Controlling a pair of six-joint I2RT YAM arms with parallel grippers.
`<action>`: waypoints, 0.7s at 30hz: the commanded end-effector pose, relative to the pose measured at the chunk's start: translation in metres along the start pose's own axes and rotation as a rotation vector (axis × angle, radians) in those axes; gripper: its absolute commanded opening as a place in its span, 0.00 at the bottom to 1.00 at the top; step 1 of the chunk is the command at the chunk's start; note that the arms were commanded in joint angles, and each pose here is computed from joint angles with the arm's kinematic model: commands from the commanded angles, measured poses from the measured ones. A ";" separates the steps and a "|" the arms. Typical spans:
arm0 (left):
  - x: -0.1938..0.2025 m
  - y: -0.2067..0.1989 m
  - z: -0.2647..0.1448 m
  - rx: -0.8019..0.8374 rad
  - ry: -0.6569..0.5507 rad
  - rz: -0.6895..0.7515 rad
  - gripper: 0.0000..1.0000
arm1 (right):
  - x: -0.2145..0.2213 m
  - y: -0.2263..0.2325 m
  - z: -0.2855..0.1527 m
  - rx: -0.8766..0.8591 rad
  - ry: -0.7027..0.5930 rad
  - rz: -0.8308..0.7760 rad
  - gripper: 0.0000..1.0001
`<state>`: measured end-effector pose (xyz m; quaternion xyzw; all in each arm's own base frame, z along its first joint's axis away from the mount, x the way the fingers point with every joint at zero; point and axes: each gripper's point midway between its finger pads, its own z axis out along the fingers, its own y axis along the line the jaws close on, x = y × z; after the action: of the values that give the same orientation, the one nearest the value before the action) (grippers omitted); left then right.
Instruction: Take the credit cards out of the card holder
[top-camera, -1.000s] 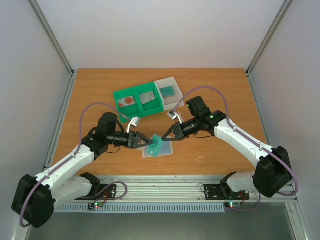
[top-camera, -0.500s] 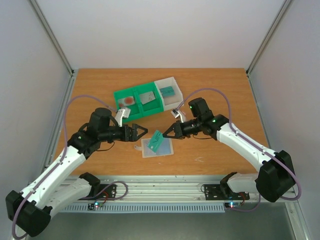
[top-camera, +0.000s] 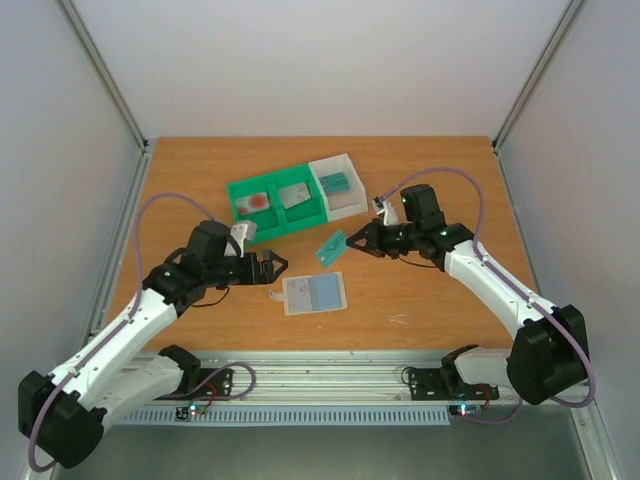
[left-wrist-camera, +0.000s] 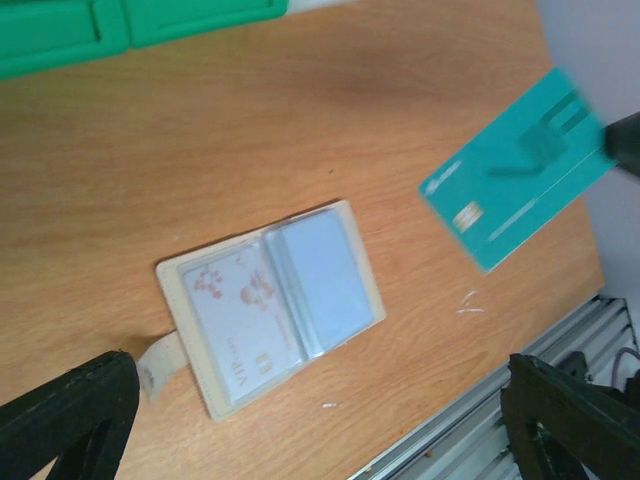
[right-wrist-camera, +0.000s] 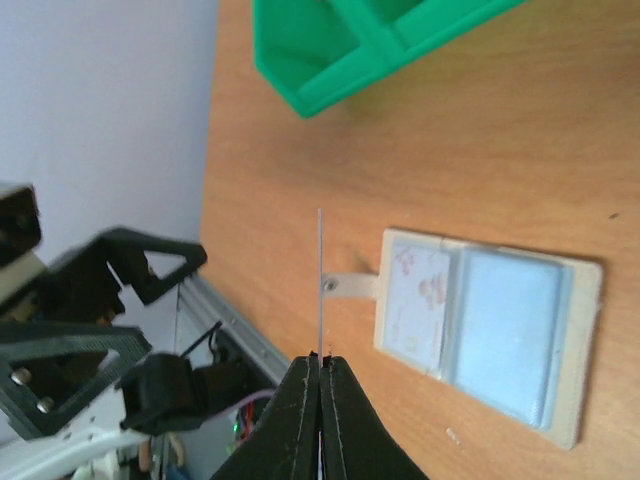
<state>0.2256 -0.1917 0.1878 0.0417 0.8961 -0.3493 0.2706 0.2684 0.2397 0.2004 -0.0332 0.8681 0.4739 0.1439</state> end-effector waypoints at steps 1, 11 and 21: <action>0.005 0.021 0.016 -0.059 -0.004 -0.045 0.99 | -0.034 -0.014 -0.007 0.079 -0.141 0.019 0.01; 0.033 0.045 0.047 -0.094 0.117 -0.091 0.92 | -0.101 -0.030 -0.014 0.251 -0.323 -0.063 0.01; 0.046 0.059 0.062 -0.123 0.177 -0.081 0.88 | -0.153 -0.044 -0.014 0.333 -0.444 -0.115 0.01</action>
<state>0.2243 -0.1882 0.0930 0.0034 0.9424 -0.2917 0.1636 0.3918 0.1996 0.2043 0.0453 0.8903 0.3312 0.3092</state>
